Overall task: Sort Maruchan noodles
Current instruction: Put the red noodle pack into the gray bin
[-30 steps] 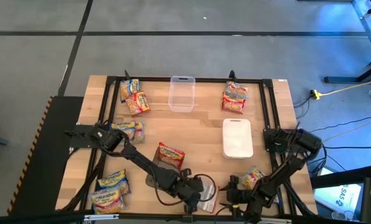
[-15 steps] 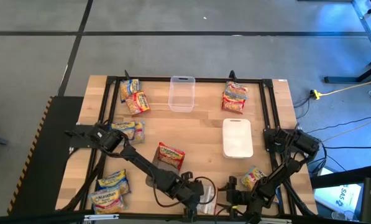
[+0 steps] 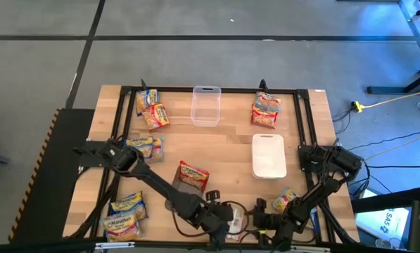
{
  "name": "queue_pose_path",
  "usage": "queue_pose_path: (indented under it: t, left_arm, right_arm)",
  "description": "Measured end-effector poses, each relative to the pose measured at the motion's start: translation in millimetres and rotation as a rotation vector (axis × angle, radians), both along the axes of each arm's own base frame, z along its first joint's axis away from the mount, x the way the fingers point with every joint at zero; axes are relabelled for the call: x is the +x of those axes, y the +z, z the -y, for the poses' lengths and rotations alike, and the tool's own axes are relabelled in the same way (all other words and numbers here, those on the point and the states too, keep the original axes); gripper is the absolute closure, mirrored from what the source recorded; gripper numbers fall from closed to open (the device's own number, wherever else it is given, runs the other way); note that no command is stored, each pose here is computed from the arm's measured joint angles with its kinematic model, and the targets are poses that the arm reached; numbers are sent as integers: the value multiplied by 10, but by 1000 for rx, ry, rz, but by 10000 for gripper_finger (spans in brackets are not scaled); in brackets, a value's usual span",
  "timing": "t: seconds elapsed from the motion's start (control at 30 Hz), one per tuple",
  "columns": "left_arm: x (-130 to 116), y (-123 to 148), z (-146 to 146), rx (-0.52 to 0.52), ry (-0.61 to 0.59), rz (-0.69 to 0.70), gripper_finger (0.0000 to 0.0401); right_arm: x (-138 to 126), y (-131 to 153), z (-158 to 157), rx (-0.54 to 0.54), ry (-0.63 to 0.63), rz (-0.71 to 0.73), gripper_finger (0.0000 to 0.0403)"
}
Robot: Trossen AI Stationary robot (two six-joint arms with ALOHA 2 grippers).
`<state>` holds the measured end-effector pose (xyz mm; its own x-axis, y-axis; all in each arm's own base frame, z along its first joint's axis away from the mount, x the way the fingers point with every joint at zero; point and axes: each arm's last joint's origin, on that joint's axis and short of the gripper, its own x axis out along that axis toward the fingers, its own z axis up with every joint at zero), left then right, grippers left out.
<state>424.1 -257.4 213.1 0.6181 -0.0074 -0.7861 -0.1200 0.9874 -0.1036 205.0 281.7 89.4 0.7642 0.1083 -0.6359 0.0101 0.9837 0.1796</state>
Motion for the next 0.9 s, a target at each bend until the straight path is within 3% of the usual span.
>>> queue_pose_path:
  t: [0.23,0.4,0.5,0.83,0.9]
  left_arm:
    - [-68,43,70,9,-21,-30,243]
    - [-160,47,217,6,-52,-25,243]
    - [-226,37,313,17,-65,-13,243]
    - [-409,-368,349,88,-46,-83,243]
    - [-386,-391,316,116,-92,-89,243]
  right_arm:
    - [-107,245,56,152,24,-204,127]
    - [-43,556,200,211,-100,-121,127]
    - [74,555,302,218,-166,-106,127]
    - [56,473,263,230,-117,-174,127]
    - [56,456,265,222,-120,-176,127]
